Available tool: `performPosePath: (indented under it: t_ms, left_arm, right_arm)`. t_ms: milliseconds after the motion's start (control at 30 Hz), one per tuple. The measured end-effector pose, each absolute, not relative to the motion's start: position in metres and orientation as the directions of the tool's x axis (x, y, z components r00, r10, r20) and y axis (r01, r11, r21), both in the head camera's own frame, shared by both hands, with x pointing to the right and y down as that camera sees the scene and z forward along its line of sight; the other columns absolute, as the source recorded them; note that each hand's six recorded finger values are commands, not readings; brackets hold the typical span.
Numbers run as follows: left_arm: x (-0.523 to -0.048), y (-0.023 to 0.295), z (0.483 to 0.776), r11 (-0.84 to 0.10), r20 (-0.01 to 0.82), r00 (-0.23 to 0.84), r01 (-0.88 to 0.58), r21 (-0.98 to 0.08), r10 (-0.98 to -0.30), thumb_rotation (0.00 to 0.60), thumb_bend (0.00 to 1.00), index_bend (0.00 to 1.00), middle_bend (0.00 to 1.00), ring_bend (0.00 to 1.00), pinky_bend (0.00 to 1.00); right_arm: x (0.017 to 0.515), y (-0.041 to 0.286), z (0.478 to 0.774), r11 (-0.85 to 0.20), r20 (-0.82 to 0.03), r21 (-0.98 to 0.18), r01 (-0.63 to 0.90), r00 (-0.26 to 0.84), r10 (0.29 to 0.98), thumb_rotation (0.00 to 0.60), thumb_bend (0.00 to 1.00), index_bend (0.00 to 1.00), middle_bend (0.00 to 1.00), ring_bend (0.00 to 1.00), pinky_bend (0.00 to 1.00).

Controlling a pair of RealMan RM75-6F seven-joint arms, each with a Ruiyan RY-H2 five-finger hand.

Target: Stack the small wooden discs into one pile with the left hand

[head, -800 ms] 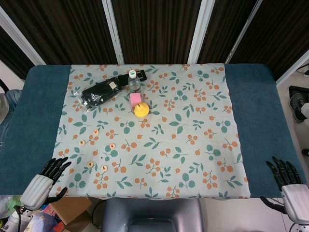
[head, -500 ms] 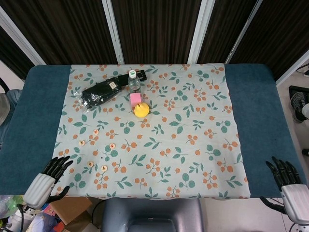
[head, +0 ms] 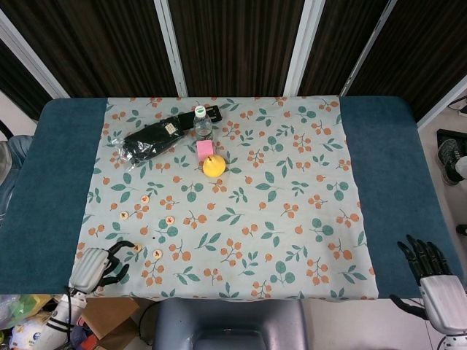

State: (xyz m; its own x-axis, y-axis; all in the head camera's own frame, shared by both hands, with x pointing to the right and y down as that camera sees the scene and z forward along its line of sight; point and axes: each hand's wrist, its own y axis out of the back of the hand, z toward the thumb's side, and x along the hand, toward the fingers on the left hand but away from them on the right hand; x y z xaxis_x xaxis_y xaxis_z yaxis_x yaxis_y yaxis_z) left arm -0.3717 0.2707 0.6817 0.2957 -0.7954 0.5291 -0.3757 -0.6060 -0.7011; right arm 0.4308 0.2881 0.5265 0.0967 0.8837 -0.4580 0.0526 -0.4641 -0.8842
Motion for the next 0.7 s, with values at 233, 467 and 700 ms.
performPosePath:
  t_ms: [233, 467, 700]
  left_arm:
    - [-0.365, 0.267, 0.706, -0.602, 0.547, 0.253, -0.383, -0.701, -0.798, 0.600, 0.42, 0.33, 1.00, 1.00, 1.00]
    - [-0.363, 0.266, 0.721, -0.626, 0.582, 0.232, -0.344, -0.700, -0.779, 0.600, 0.42, 0.33, 1.00, 1.00, 1.00]
    - [-0.364, 0.264, 0.729, -0.627, 0.594, 0.208, -0.328, -0.707, -0.777, 0.600, 0.42, 0.35, 1.00, 1.00, 1.00]
  right_arm:
    - [0.430, 0.288, 0.527, -0.466, -0.459, -0.883, 0.052, 0.098, 0.883, 0.600, 0.10, 0.00, 0.00, 0.00, 0.00]
    - [0.432, 0.287, 0.525, -0.459, -0.453, -0.886, 0.058, 0.096, 0.886, 0.600, 0.10, 0.00, 0.00, 0.00, 0.00]
    - [0.432, 0.287, 0.525, -0.459, -0.453, -0.886, 0.059, 0.096, 0.886, 0.600, 0.10, 0.00, 0.00, 0.00, 0.00]
